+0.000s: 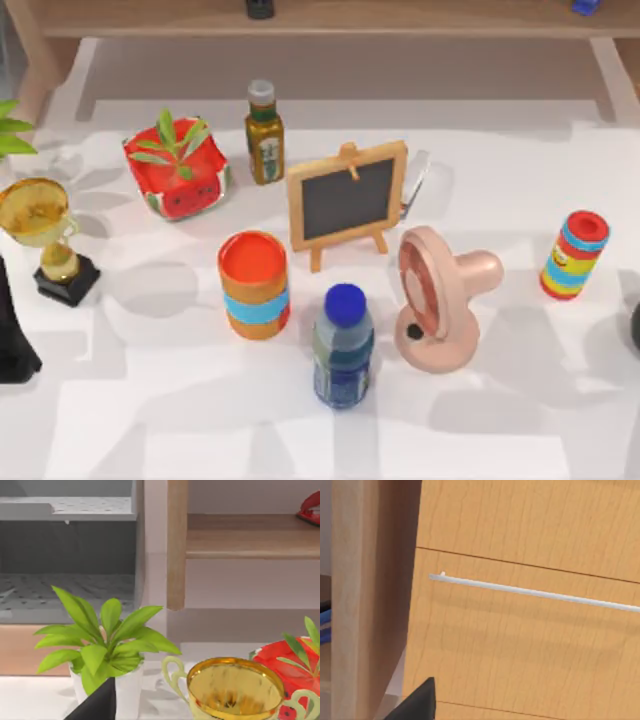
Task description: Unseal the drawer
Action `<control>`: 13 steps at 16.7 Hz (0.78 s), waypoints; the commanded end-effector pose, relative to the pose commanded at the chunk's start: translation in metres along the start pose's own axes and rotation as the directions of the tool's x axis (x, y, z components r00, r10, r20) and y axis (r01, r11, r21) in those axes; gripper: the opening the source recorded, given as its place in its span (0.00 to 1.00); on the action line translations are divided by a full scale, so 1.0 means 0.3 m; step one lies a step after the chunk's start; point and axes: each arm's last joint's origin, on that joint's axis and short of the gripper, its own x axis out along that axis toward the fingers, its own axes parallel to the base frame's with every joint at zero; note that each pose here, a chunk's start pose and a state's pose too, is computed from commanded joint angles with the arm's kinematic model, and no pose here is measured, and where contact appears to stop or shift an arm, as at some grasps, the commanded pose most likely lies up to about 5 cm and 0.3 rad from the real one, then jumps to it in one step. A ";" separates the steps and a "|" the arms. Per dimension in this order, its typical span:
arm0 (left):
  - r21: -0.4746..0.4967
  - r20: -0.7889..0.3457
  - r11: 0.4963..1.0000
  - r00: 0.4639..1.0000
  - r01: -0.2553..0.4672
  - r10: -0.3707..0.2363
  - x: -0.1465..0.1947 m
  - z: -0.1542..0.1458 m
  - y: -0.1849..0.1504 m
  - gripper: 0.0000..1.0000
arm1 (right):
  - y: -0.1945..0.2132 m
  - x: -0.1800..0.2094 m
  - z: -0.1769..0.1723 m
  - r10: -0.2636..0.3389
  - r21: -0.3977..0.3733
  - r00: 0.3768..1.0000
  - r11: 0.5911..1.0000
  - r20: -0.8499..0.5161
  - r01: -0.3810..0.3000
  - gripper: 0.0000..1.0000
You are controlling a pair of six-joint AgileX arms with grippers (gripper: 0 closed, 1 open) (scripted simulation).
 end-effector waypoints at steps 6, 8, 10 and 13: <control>0.000 0.000 1.000 1.000 0.000 0.000 0.000 0.000 0.000 1.00 | -0.054 0.183 -0.104 0.002 -0.401 1.000 0.916 0.005 0.001 1.00; 0.000 0.000 1.000 1.000 0.000 0.000 0.000 0.000 0.000 1.00 | -0.068 0.252 -0.167 -0.004 -0.543 1.000 0.840 0.002 0.004 1.00; 0.000 0.000 1.000 1.000 0.000 0.000 0.000 0.000 0.000 1.00 | -0.075 0.319 -0.241 -0.010 -0.673 1.000 0.740 -0.003 0.005 1.00; 0.000 0.000 1.000 1.000 0.000 0.000 0.000 0.000 0.000 1.00 | -0.071 0.406 -0.362 -0.020 -0.827 1.000 0.563 -0.011 0.002 1.00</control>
